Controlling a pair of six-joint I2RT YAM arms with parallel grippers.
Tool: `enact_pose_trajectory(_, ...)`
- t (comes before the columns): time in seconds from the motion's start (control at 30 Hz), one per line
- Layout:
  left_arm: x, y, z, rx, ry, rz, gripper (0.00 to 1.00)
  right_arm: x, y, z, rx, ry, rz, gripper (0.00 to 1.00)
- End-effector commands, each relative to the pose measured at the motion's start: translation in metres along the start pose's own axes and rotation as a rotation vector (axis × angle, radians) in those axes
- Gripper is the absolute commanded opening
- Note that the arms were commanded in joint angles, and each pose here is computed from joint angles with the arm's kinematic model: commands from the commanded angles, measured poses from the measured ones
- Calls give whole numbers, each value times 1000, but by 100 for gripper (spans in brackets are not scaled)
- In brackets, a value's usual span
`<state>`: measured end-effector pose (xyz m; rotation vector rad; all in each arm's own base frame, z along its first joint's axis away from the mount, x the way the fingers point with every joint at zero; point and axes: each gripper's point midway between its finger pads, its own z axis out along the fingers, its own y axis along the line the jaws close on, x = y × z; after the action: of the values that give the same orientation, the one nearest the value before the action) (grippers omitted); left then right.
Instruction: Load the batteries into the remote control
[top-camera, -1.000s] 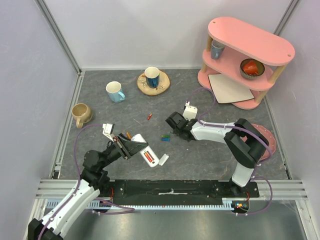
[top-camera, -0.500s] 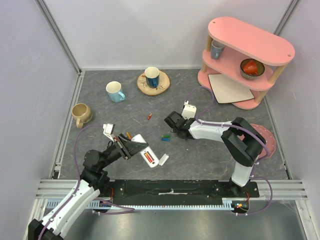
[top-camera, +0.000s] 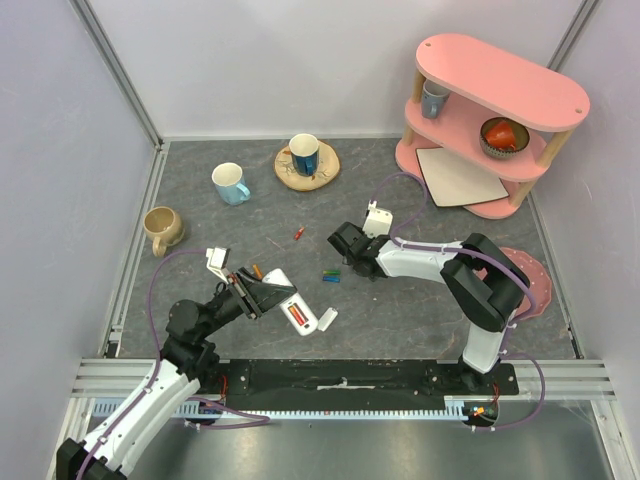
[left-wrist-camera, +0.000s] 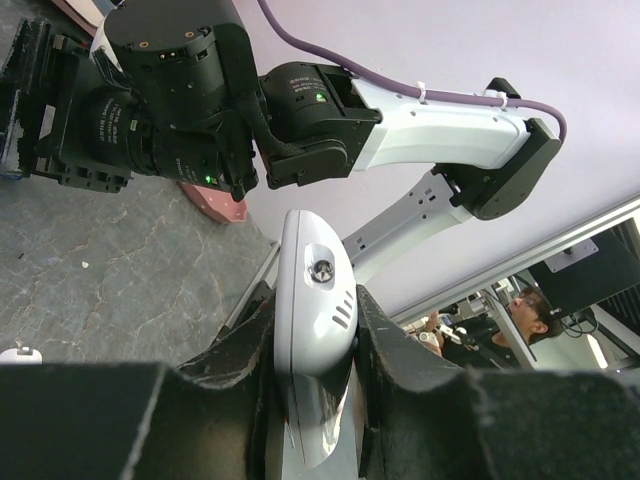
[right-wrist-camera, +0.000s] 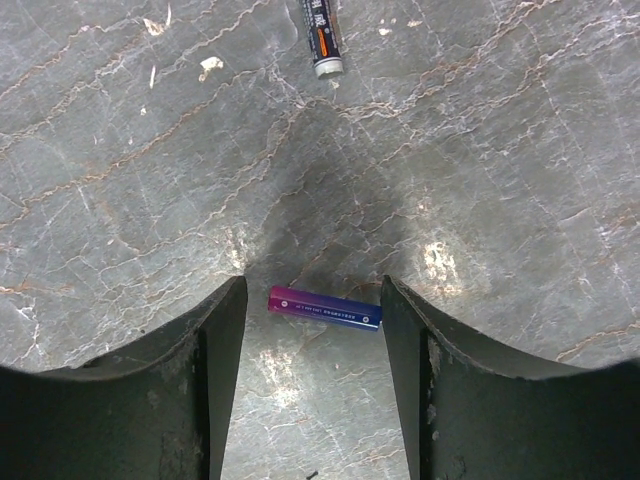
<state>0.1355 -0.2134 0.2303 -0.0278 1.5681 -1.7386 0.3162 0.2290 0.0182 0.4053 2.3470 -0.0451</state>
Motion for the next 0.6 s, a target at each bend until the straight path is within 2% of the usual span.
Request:
enact_pose_trajectory(0.0, 30, 59, -16, -110, 35, -66, 2, 19, -10, 9, 48, 53, 11, 62)
enact_pose_trajectory(0.2, 30, 59, -16, -113, 31, -68, 2, 22, -13, 10, 55, 62, 13, 57)
enact_pose_trajectory(0.57, 31, 62, -17, -119, 30, -72, 2, 23, -18, 1, 44, 57, -16, 41)
